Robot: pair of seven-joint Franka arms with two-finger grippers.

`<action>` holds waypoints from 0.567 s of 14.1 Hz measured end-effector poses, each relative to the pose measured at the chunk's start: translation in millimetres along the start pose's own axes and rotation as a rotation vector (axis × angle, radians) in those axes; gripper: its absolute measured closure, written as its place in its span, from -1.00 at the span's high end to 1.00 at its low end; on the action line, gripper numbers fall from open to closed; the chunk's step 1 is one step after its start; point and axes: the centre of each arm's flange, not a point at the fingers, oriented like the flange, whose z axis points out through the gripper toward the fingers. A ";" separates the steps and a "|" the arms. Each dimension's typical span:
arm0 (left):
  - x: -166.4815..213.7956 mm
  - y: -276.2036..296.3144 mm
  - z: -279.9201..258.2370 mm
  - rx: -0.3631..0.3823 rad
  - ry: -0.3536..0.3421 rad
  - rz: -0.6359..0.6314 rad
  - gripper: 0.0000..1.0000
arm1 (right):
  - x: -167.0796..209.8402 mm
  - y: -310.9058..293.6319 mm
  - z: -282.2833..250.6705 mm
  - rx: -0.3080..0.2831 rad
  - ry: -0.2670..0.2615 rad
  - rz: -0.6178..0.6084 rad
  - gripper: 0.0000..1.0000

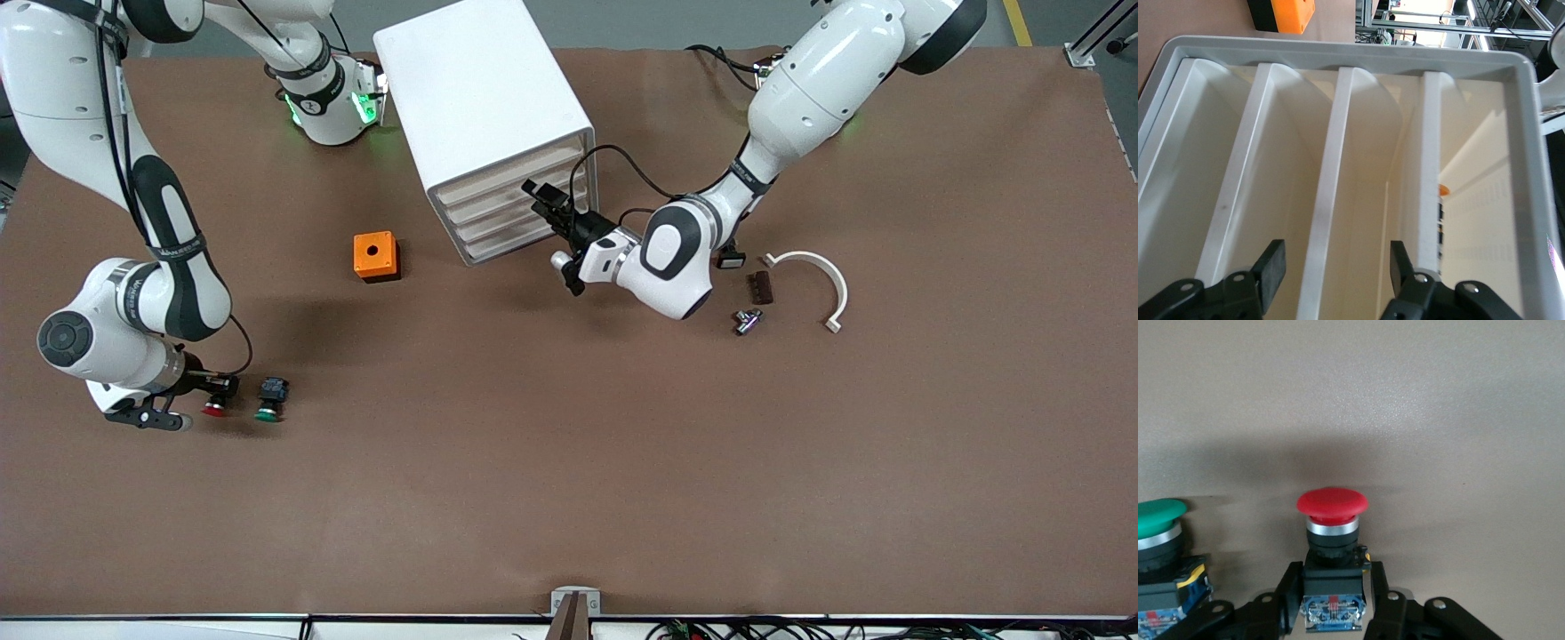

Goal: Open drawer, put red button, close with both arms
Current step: 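Pull the drawer open with the left gripper while the right gripper grasps the red button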

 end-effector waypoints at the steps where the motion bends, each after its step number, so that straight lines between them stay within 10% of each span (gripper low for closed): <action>1: -0.7 -3.0 5.5 0.001 -0.001 0.004 0.41 | 0.3 0.0 -0.3 0.000 0.000 0.000 -0.20; 6: -1.4 -7.7 11.2 -0.007 0.004 0.015 0.16 | 1.1 -0.7 -1.1 0.001 0.001 -0.001 -0.20; 8: -1.2 -7.1 16.4 -0.009 0.010 0.013 -0.22 | 3.1 -2.5 -3.9 0.002 0.006 -0.004 -0.20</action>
